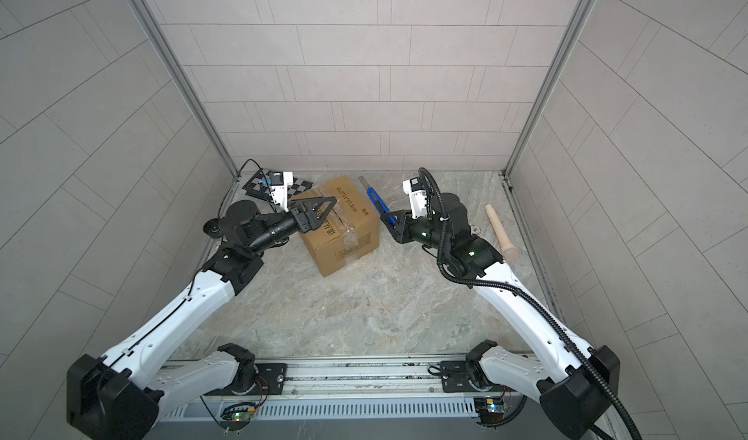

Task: Unpack the express box

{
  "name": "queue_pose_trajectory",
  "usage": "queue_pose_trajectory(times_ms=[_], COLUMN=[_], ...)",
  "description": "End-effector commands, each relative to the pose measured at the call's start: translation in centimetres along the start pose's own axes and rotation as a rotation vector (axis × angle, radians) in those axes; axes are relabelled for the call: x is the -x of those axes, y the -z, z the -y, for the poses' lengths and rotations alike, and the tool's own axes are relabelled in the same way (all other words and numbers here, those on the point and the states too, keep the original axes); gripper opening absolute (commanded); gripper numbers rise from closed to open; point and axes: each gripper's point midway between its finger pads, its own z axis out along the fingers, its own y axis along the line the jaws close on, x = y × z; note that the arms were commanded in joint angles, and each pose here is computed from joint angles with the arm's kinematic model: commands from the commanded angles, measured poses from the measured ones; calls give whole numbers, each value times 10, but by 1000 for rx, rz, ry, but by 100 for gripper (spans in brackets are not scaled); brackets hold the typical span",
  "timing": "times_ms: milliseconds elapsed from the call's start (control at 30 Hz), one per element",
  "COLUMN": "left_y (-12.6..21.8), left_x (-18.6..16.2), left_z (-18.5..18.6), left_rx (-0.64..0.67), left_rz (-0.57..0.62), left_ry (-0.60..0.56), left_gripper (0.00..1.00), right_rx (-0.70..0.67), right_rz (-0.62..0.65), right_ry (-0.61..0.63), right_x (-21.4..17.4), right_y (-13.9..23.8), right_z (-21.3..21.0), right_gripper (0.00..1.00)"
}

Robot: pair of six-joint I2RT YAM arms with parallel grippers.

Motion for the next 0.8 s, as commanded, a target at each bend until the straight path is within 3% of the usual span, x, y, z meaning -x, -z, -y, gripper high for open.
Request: queue_pose_trajectory(times_ms=[0, 467, 767], left_y=[-9, -27, -30], left_x=[19, 25, 25], left_z=[31, 59, 68], left_rx=[-146, -319, -391], left_rz=[48, 39, 24], left_ry=[-28, 1, 33], left_gripper=[89, 80, 65], right_rx=[153, 280, 304], right_rz=[113, 77, 75], right_ry=[14, 41, 53], right_x=[28, 19, 18], right_y=[4, -14, -19], right_z=[-42, -76, -82], right_gripper=[0, 0, 0])
